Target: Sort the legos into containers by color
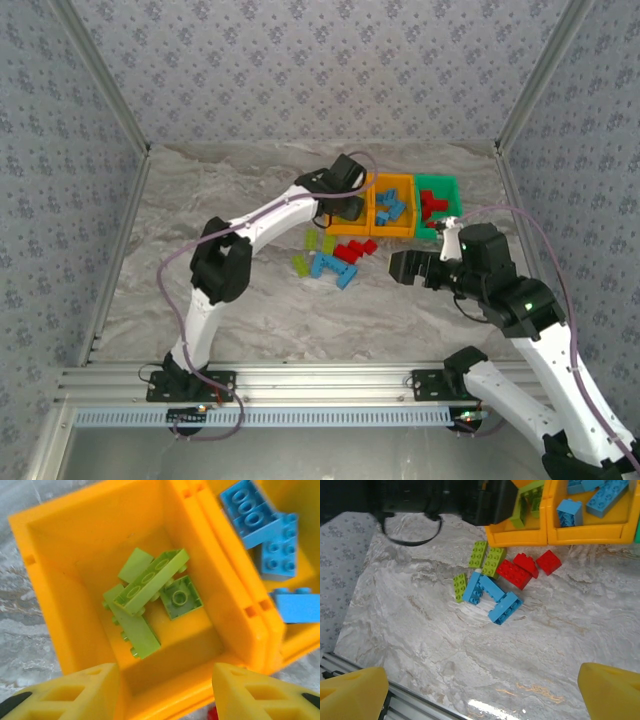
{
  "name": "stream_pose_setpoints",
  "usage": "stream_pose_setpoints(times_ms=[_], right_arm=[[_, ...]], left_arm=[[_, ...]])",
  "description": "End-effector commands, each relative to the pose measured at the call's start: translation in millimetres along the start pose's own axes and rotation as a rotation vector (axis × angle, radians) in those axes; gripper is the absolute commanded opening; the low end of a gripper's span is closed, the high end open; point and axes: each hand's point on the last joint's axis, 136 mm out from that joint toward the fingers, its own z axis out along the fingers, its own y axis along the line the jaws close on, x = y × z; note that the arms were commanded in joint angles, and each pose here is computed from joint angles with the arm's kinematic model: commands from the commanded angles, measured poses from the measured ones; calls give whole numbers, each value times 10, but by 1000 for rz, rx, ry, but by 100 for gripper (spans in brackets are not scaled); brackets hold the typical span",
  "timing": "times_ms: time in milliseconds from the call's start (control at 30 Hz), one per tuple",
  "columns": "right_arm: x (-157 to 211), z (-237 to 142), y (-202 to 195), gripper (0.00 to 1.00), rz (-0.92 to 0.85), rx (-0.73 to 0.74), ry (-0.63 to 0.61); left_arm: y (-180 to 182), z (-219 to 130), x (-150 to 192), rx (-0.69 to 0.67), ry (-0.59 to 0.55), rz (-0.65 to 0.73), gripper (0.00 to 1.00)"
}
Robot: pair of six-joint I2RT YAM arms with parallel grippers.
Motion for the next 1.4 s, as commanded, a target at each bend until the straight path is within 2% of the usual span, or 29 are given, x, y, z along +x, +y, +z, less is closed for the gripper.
stream_pose_setpoints(times_ms=[0, 100, 167, 233, 333, 467, 567, 633, 700, 800, 933, 1033, 1167, 1367], right_arm=[[109, 136, -143, 100, 40, 56, 36], [120, 328, -145, 100, 57, 56, 56], [142, 507, -141, 100, 62, 68, 81], [179, 715, -141, 100, 75, 101, 102], [265, 1078, -166, 100, 149, 177, 117], [504, 1612, 39, 99, 211, 134, 135], [658, 1875, -29, 99, 214, 219, 156], [765, 2031, -108, 99, 198, 284, 194], [845, 2164, -129, 96, 171, 315, 232], [902, 2314, -173, 89, 133, 359, 247], [955, 2441, -315, 81, 120, 426, 248], [1012, 2539, -356, 77, 110, 437, 271], [1080, 2588, -422, 73, 112, 459, 281], [1139, 2442, -598, 46, 137, 516, 265]], left_arm=[[-80, -916, -211, 55, -152, 9, 52], [-118, -1454, 62, 107, -239, 7, 53], [-149, -1779, 281, 134, -294, 53, 53], [-213, -2114, 497, 164, -348, 165, 53], [-298, -2521, 890, 195, -382, 416, 57], [-234, -2796, 1385, 223, -366, 702, 64], [-194, -2841, 1737, 273, -337, 872, 68], [-242, -2837, 1944, 333, -352, 991, 71], [-305, -2811, 2031, 368, -414, 1045, 74], [-402, -2734, 2064, 403, -488, 1048, 87], [-326, -2547, 2157, 365, -400, 1064, 99], [-253, -2389, 2289, 342, -327, 1072, 99], [-236, -2307, 2403, 353, -290, 1062, 99], [-287, -2293, 2434, 382, -305, 1071, 99]])
